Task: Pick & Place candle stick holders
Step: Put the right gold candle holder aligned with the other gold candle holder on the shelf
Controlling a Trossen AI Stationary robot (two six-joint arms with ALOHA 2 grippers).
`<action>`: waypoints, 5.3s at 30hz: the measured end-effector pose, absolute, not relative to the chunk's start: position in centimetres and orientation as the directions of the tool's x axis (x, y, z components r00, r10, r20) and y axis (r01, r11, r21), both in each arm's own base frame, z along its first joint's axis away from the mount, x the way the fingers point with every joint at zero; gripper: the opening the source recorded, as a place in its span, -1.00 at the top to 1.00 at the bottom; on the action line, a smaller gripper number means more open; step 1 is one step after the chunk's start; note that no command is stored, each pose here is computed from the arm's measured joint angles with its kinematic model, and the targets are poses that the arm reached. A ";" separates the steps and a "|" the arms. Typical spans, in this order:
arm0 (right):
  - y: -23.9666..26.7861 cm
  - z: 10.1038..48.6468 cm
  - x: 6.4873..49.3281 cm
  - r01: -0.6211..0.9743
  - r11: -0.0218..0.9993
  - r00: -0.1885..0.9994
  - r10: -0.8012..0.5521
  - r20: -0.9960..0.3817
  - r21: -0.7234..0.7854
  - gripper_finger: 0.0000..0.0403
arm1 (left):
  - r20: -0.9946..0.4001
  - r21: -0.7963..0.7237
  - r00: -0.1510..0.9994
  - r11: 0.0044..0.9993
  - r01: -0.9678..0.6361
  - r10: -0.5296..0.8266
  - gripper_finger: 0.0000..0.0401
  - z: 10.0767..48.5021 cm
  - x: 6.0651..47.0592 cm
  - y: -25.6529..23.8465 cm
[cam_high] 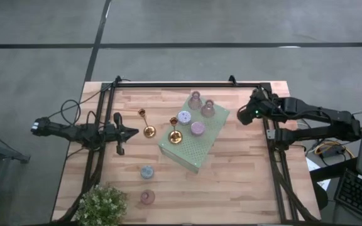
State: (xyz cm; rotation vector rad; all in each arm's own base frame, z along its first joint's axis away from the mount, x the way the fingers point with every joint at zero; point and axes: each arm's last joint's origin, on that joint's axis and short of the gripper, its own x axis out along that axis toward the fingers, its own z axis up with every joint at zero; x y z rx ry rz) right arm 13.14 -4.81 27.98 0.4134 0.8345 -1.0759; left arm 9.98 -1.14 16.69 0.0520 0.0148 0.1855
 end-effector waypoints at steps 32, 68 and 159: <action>-6.8 25.8 13.7 0.909 0.345 0.137 -0.778 -0.613 -0.234 0.63 | -0.010 0.053 0.983 0.981 -0.184 0.185 0.86 16.7 10.0 -1.1; -5.5 27.9 12.4 0.767 0.641 0.437 -0.554 -0.709 -0.028 0.94 | -0.010 0.053 0.983 0.981 -0.184 0.185 0.86 16.7 10.0 -1.1; 20.1 14.2 30.1 -0.350 0.868 0.506 0.491 -0.709 0.351 0.91 | -0.010 0.053 0.983 0.981 -0.184 0.185 0.86 16.7 10.0 -1.1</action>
